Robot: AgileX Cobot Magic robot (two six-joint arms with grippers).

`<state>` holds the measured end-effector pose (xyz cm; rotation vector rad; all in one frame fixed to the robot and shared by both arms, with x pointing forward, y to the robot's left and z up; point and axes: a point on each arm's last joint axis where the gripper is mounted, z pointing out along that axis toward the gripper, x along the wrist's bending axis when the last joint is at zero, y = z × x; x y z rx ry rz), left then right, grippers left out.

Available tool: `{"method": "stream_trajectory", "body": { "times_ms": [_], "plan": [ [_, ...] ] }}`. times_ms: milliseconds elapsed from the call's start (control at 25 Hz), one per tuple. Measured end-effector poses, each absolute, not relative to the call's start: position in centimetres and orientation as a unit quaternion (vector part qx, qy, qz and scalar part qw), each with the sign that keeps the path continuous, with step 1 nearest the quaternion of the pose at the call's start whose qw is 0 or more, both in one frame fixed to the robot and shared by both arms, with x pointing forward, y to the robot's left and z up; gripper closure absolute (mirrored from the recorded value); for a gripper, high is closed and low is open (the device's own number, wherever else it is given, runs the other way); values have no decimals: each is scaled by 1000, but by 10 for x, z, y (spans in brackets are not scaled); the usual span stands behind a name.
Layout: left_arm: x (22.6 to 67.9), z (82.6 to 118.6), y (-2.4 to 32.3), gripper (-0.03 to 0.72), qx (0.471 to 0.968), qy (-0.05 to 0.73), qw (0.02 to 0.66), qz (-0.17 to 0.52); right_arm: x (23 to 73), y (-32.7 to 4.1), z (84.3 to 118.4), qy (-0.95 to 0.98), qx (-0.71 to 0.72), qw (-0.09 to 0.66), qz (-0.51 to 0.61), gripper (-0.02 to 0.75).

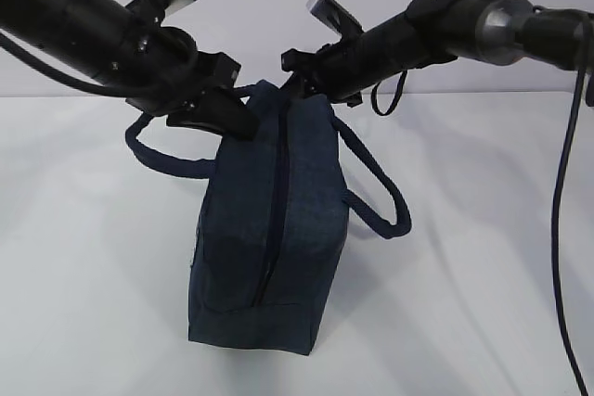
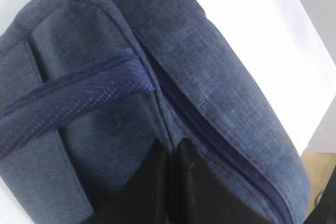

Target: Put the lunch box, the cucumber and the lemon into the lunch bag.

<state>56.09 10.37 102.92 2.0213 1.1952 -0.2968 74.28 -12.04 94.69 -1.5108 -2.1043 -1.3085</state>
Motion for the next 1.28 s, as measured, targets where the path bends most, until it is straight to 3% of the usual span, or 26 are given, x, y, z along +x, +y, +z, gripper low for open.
{"method": "stream_trajectory", "body": {
  "times_ms": [640, 1280],
  "plan": [
    [561, 1029, 105, 687, 798, 462, 372, -108, 742, -123, 922, -745, -514, 117, -408, 751],
    [561, 1028, 106, 687, 803, 459, 368, -101, 746, -121, 922, -755, -498, 118, -411, 748]
  ]
}}
